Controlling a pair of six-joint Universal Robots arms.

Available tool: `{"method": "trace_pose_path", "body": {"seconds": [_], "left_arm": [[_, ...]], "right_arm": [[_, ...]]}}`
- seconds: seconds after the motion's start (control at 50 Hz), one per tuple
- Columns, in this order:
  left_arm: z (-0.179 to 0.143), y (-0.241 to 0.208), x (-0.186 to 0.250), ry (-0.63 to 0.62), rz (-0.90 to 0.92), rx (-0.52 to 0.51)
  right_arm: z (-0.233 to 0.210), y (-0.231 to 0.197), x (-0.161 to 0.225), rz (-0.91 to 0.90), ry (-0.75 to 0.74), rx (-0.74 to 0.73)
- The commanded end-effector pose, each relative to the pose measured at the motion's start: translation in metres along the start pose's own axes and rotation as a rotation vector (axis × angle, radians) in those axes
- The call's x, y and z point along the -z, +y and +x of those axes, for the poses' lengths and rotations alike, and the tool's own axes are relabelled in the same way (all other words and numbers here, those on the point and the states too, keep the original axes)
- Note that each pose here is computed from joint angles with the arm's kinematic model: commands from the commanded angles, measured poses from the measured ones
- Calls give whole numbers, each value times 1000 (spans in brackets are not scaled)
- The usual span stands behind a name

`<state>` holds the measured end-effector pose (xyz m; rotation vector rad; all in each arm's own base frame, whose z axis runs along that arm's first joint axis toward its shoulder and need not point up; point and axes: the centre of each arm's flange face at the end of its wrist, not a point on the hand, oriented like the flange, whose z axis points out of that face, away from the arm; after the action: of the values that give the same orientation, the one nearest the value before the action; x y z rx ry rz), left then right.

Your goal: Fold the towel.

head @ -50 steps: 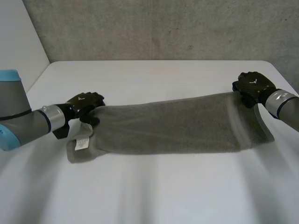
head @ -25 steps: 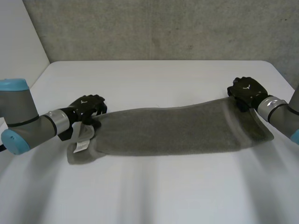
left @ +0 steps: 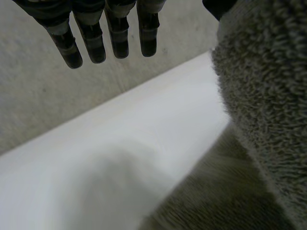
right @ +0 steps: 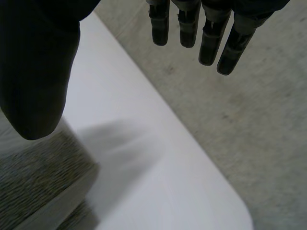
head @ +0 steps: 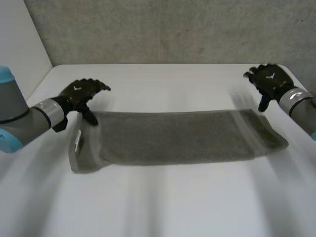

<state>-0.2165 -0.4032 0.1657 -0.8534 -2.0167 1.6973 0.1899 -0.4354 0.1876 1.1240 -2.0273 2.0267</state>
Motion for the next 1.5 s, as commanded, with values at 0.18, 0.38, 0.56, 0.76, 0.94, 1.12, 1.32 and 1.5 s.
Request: {"method": "trace_pose_path", "body": {"seconds": [0.18, 0.38, 0.56, 0.76, 0.94, 1.12, 1.32, 1.5], "left_arm": [[-10, -12, 5, -18, 49, -35], [12, 5, 8, 127, 4, 155], [4, 6, 8, 119, -11, 337], [7, -6, 34, 76, -22, 347], [37, -11, 81, -34, -74, 342], [61, 9, 98, -150, -181, 268], [69, 15, 96, -173, -169, 229], [68, 15, 96, -176, -167, 228]], "right_arm": [[10, -38, 23, 71, -17, -57], [3, -32, 26, 52, -42, -66], [-2, -27, 29, 34, -54, -78], [0, -24, 59, -76, -116, -135], [-20, 6, 95, -196, -240, -85], [-29, 34, 105, -236, -256, -1], [-24, 53, 94, -189, -181, 53], [-27, 66, 88, -207, -189, 45]]}}
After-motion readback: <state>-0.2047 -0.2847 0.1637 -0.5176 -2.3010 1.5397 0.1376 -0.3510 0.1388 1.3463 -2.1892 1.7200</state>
